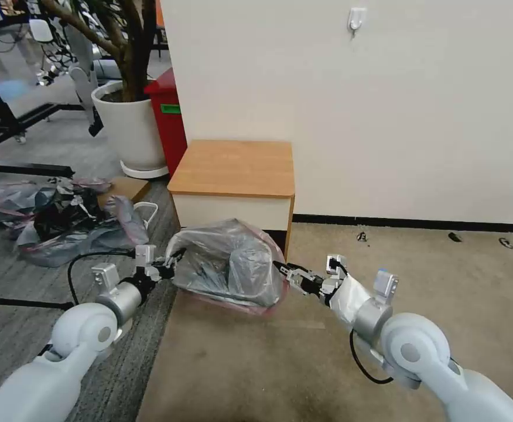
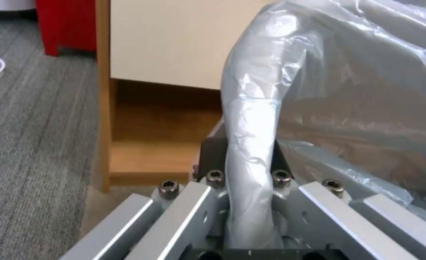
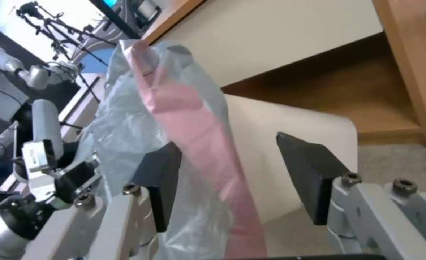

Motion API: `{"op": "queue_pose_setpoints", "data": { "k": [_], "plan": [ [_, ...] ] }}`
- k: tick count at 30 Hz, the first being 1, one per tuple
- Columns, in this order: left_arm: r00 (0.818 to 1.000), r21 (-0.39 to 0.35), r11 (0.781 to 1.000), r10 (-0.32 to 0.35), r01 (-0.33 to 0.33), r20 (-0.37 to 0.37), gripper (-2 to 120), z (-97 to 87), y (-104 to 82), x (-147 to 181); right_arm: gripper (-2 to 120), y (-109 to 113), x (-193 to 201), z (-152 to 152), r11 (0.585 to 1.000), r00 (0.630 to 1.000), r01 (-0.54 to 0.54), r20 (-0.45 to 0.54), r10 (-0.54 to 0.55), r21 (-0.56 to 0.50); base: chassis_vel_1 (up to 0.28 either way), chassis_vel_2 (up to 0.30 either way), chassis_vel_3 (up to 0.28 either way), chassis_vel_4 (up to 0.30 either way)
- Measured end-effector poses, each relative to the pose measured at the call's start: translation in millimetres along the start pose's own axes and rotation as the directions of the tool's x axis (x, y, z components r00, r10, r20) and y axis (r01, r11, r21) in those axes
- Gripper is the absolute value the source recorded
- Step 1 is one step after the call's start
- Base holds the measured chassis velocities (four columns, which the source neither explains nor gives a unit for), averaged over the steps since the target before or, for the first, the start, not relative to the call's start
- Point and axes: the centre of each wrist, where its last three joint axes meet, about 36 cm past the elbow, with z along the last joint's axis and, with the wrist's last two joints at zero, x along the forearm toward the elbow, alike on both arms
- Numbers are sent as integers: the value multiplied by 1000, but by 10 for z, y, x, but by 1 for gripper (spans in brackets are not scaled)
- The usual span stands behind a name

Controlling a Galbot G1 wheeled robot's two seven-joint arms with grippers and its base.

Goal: Pick up the garbage bag from the table and place it over the trash can.

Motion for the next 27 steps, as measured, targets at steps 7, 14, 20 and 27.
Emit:
{"op": "queue_pose_setpoints", "data": {
  "k": [7, 14, 20, 27],
  "plan": [
    [1000, -6, 1000, 9, -9, 5, 2, -28, -28, -7, 53, -19, -8, 22, 1000, 1000, -10, 3, 10, 18, 0, 0, 0, 0],
    [1000, -6, 1000, 18, -18, 3, 2, -22, -55, -18, 54, -25, -55, 70, 997, 999, -23, 25, 22, 72, 0, 0, 0, 0],
    [1000, -6, 1000, 19, -19, 2, 2, -14, -63, -23, 53, -16, -63, 71, 995, 999, -8, 52, 3, 103, 0, 0, 0, 0],
    [1000, -5, 1000, 23, -23, 1, 2, -5, -81, -36, 32, -26, -51, 83, 989, 998, 10, 53, -18, 151, 0, 0, 0, 0]
  ]
}}
